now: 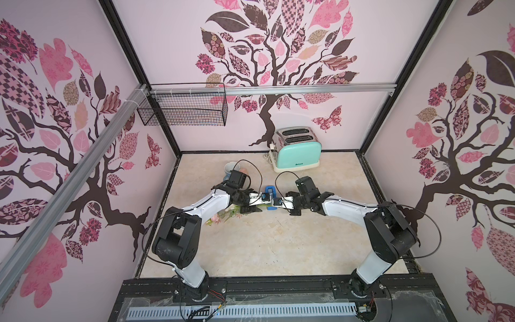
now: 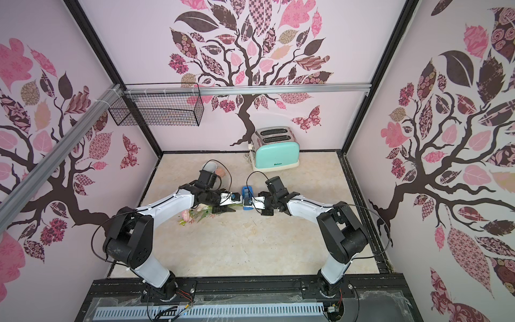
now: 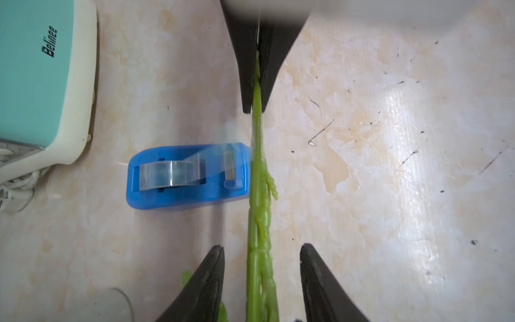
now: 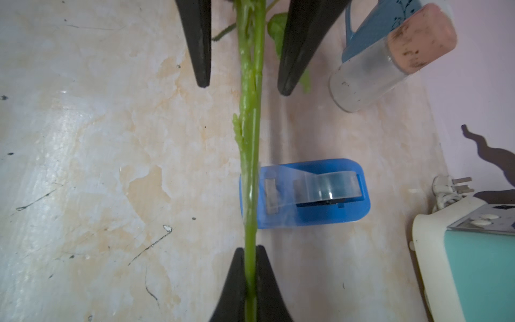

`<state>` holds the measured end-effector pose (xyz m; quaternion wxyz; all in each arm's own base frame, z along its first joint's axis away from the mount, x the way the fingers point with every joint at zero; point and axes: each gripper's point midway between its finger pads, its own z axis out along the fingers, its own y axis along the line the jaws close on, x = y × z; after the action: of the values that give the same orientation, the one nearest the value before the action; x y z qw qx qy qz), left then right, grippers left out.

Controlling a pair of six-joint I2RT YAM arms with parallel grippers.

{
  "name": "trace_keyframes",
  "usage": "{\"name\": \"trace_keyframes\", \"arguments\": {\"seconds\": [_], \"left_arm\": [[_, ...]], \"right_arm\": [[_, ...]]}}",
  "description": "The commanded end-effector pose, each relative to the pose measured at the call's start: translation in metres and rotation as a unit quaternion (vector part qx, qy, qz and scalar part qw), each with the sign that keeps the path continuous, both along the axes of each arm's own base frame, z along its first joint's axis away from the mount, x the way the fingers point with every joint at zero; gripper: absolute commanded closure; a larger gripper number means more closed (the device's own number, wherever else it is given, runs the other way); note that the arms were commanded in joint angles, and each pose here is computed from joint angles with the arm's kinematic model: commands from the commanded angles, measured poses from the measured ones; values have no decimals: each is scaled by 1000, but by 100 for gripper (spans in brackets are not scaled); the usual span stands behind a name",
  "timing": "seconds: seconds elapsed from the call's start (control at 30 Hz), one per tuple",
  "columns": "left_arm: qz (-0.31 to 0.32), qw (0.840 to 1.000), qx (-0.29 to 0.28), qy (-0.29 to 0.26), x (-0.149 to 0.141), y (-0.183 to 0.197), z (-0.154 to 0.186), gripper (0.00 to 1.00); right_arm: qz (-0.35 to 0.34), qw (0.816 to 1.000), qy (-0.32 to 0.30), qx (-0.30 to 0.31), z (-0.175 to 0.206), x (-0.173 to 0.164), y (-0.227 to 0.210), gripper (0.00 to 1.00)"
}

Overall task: Wrap bouquets with tape
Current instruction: Wrap the tape around the bouquet.

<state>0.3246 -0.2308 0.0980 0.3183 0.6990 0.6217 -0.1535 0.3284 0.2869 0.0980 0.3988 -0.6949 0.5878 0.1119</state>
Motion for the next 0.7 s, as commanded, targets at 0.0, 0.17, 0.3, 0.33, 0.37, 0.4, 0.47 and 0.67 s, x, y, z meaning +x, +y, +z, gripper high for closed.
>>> {"name": "trace_keyframes", "arguments": {"seconds": [0.0, 0.17, 0.3, 0.33, 0.37, 0.4, 0.47, 0.67], "left_arm": [[-1, 1000, 1, 17, -7, 1, -9, 52], [-7, 1000, -10, 21, -5, -4, 2, 53], [-9, 999, -31, 16, -5, -10, 16, 52], [-11, 999, -33, 18, -6, -11, 16, 52], [-12, 999, -33, 21, -6, -12, 14, 52], [-14, 999, -30, 24, -6, -14, 13, 53], [-14, 999, -28, 31, -5, -18, 12, 53], [-22, 999, -37, 21, -3, -28, 21, 55]], "right_arm": [[47, 996, -20, 69, 47, -11, 20, 100], [52, 997, -10, 52, 36, -12, 18, 100], [58, 997, 1, 50, 30, -13, 20, 100], [61, 997, 1, 53, 31, -13, 22, 100], [63, 997, 2, 54, 31, -14, 23, 100], [64, 996, 4, 56, 31, -15, 23, 100], [64, 996, 5, 55, 31, -15, 23, 100], [67, 997, 14, 47, 26, -17, 22, 100]]}}
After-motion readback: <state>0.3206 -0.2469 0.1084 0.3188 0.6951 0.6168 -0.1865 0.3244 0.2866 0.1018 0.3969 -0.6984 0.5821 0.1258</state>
